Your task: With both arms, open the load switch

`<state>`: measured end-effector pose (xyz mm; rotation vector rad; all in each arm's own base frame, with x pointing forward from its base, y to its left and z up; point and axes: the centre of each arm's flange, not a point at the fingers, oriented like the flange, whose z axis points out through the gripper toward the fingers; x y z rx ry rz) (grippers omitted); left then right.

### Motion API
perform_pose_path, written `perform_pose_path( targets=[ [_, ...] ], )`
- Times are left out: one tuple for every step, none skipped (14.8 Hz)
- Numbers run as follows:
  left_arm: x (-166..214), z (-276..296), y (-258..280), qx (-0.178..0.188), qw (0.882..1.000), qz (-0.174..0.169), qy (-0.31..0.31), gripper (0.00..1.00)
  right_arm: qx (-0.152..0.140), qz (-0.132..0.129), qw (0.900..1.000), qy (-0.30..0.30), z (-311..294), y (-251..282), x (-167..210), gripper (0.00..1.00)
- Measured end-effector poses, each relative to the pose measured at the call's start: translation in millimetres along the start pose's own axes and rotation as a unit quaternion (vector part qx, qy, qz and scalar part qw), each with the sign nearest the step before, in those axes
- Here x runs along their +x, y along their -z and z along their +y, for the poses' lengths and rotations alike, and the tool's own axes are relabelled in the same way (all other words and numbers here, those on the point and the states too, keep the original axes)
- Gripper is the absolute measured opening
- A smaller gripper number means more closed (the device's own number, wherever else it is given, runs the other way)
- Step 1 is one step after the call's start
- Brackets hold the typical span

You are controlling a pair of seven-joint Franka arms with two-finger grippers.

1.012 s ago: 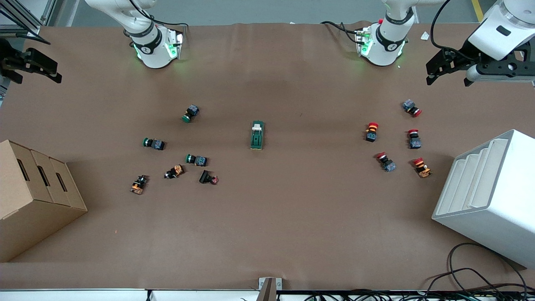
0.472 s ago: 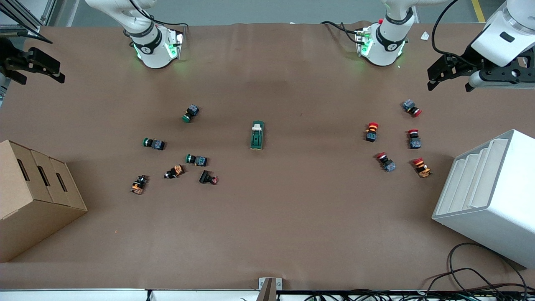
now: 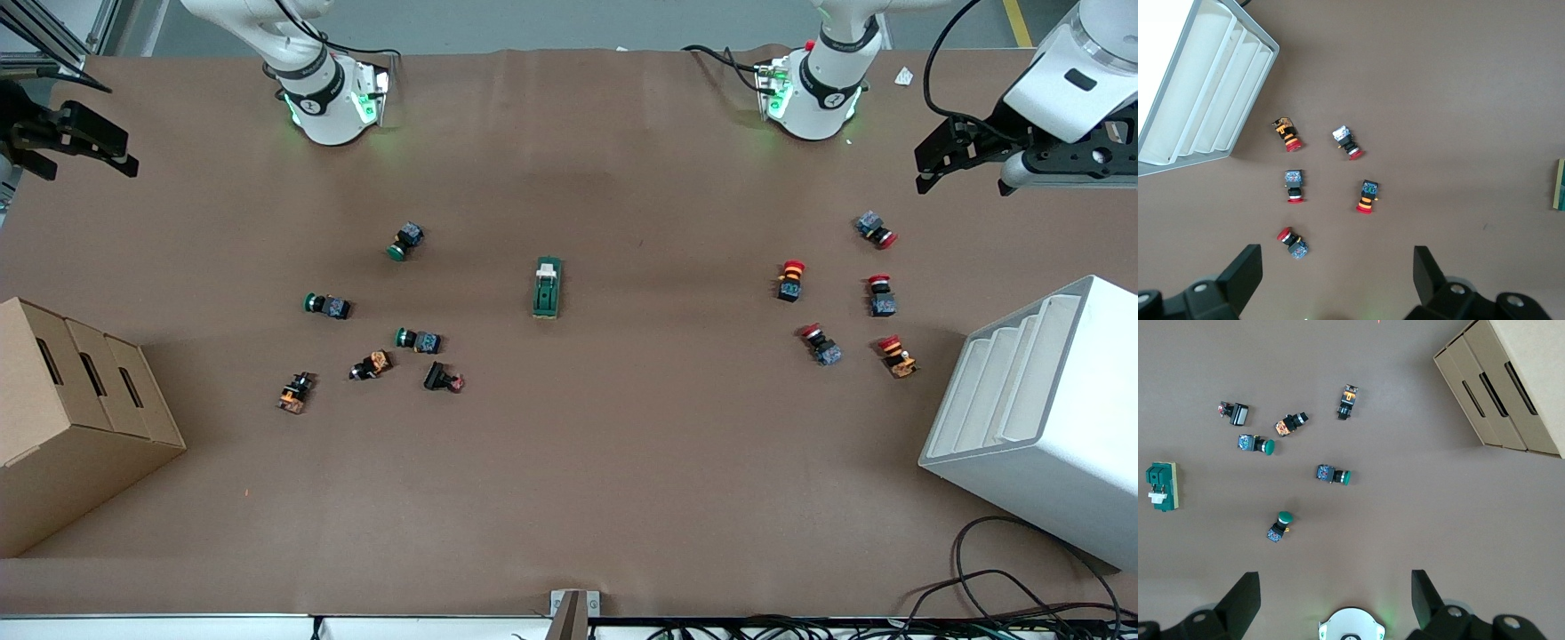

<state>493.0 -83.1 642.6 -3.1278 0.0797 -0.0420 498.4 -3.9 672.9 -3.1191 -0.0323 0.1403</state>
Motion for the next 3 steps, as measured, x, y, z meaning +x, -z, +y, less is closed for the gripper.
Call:
perform_pose_path(
  targets=[
    [0.3,-0.2,0.8,0.0,1.0,0.001,0.0,1.0,0.0,0.0,1.0,0.0,0.0,-0.1,-0.1,1.0],
    [1.0,-0.4,1.5,0.0,1.0,0.001,0.0,1.0,0.0,-0.001,1.0,0.0,0.0,-0.1,-0.2,1.0],
    [2.6,-0.6,2.7,-0.001,1.0,0.001,-0.001,1.0,0.0,-0.002,1.0,-0.002,0.2,-0.3,-0.3,1.0]
  ],
)
